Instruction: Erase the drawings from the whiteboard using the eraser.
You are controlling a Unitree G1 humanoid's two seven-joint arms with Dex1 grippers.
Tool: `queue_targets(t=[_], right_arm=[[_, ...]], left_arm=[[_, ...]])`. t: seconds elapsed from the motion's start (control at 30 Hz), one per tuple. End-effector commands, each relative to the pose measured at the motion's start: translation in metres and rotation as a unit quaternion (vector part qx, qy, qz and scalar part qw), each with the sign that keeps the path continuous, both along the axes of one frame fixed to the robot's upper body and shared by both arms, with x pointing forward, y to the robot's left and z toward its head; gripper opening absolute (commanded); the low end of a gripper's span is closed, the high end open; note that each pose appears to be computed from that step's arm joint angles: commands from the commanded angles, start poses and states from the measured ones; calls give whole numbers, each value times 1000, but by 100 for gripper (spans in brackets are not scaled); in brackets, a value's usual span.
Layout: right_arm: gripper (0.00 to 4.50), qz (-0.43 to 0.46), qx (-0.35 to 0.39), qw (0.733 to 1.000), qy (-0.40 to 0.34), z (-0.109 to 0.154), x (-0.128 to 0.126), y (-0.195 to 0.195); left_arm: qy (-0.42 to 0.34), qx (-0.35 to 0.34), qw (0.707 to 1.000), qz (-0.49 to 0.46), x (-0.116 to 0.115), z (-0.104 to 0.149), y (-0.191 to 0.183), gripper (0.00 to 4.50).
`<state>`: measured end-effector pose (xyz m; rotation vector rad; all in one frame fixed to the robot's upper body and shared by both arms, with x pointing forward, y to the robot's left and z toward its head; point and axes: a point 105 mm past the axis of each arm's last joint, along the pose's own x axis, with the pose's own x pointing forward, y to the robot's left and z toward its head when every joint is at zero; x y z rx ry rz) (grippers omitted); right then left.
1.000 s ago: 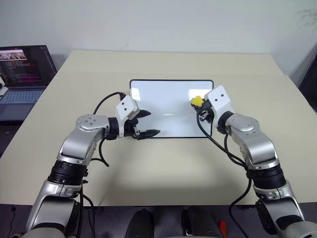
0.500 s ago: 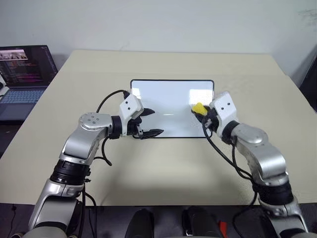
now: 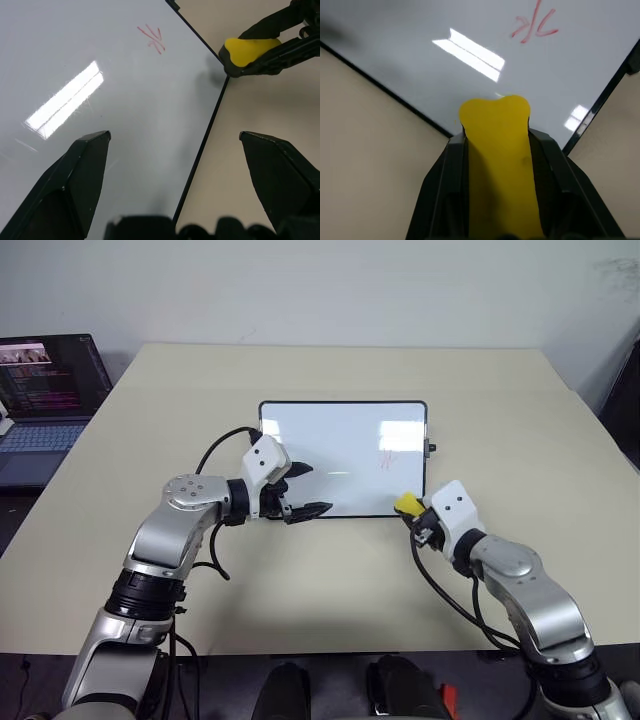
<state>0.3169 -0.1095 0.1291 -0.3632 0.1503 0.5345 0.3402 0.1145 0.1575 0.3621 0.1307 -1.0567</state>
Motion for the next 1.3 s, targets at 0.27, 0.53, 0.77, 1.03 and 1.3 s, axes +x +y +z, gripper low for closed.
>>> queue_targets(t=[0.27,0.53,0.77,1.03,1.3], right_arm=[[127,-22,17,995,-97,47,38,12],[127,0,7,998,-64,39,59,27],[127,-1,-19,999,-28,23,60,20],[127,-44,-21,997,-54,39,73,-4],[127,42,-32,998,24,6,49,24]], left_arm=[[-27,-8,1000,-8,-2,9,-3,450],[-18,7,1000,-18,-10,3,0,450],[-17,8,1000,-18,-11,1,1,450],[-13,4,1000,-22,-12,1,-1,450],[-12,-1,1000,-23,-11,1,-2,450]])
